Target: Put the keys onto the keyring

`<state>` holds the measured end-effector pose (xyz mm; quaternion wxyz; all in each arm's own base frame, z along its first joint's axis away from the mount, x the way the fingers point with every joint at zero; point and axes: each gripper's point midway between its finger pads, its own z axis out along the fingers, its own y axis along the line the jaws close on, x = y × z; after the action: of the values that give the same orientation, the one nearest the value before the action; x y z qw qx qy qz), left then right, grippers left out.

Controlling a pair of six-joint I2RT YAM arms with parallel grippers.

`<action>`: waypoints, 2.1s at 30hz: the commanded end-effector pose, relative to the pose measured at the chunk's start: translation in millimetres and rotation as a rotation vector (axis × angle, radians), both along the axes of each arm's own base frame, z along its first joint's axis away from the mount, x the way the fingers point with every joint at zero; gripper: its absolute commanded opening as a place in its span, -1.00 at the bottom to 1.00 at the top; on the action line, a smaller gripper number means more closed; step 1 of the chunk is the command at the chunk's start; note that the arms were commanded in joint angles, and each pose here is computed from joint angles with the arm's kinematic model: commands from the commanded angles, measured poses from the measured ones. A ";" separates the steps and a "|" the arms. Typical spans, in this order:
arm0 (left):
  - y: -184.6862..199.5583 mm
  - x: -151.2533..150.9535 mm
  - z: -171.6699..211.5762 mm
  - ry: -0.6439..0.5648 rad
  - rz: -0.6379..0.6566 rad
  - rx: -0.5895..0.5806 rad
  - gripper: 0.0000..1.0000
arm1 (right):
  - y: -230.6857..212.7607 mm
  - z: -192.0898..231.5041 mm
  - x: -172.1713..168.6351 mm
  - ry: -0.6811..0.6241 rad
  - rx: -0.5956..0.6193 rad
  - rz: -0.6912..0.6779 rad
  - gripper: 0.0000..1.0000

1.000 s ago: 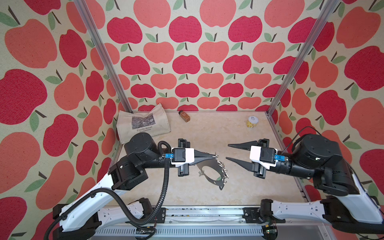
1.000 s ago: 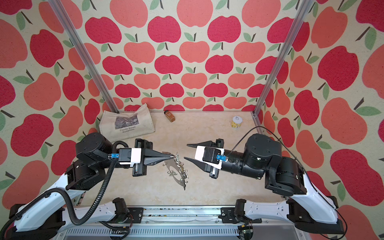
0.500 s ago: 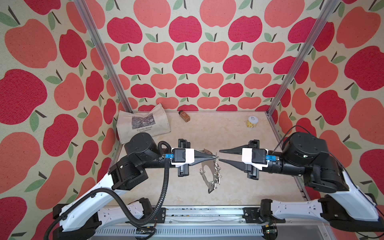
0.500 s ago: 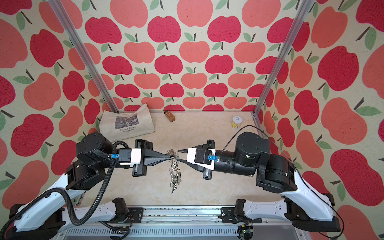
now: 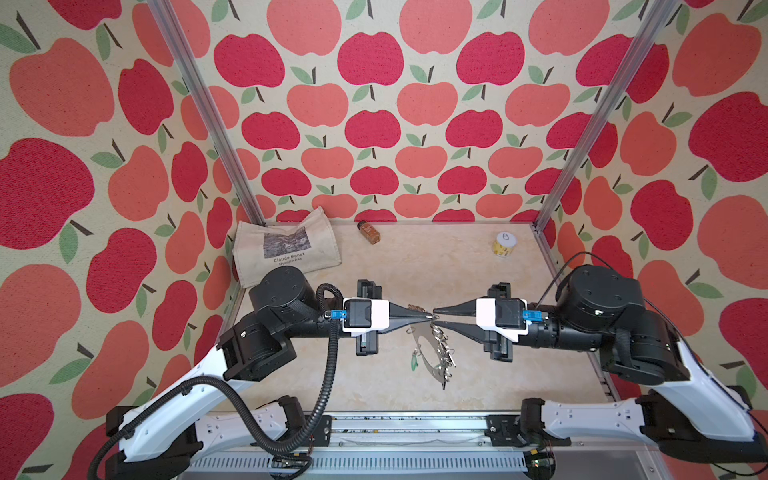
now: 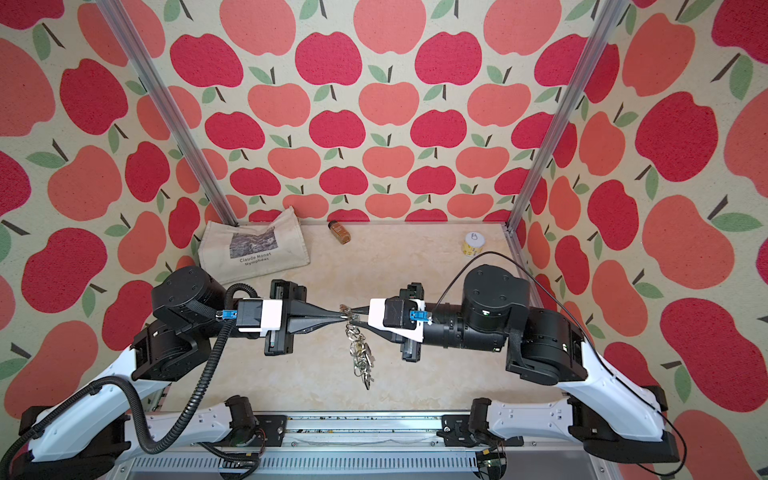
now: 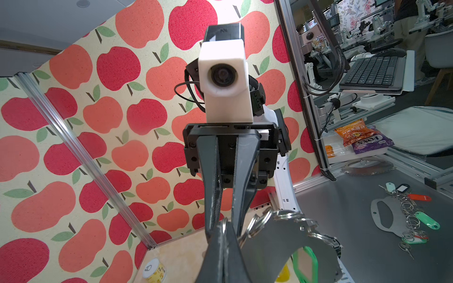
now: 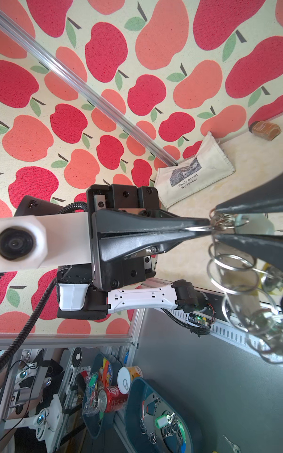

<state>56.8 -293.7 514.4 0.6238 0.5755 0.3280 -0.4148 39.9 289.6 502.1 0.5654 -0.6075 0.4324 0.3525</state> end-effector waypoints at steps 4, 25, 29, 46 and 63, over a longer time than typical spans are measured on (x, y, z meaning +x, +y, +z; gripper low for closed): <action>9.9 -8.3 28.8 -0.065 0.000 -0.082 -1.00 | 2.3 4.6 -6.4 0.029 0.024 0.034 -0.66; 5.2 -8.5 22.7 -0.071 0.002 -0.067 -1.00 | 3.0 9.0 -10.0 0.053 0.045 0.053 -1.00; 5.1 -8.3 22.8 -0.069 0.004 -0.067 -1.00 | 3.3 7.8 -9.3 0.050 0.039 0.050 -1.00; 28.2 37.6 -4.3 0.122 0.317 0.069 0.00 | -11.1 -31.8 43.9 -0.027 -0.261 -0.254 -1.00; 17.0 80.6 -92.1 0.347 0.506 0.259 0.43 | -12.7 -77.6 81.1 0.134 -0.442 -0.378 -1.00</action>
<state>139.7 -276.8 433.5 0.5808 0.4697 0.6016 -0.2830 116.9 280.3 424.5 0.4545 -0.6173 0.6211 0.1632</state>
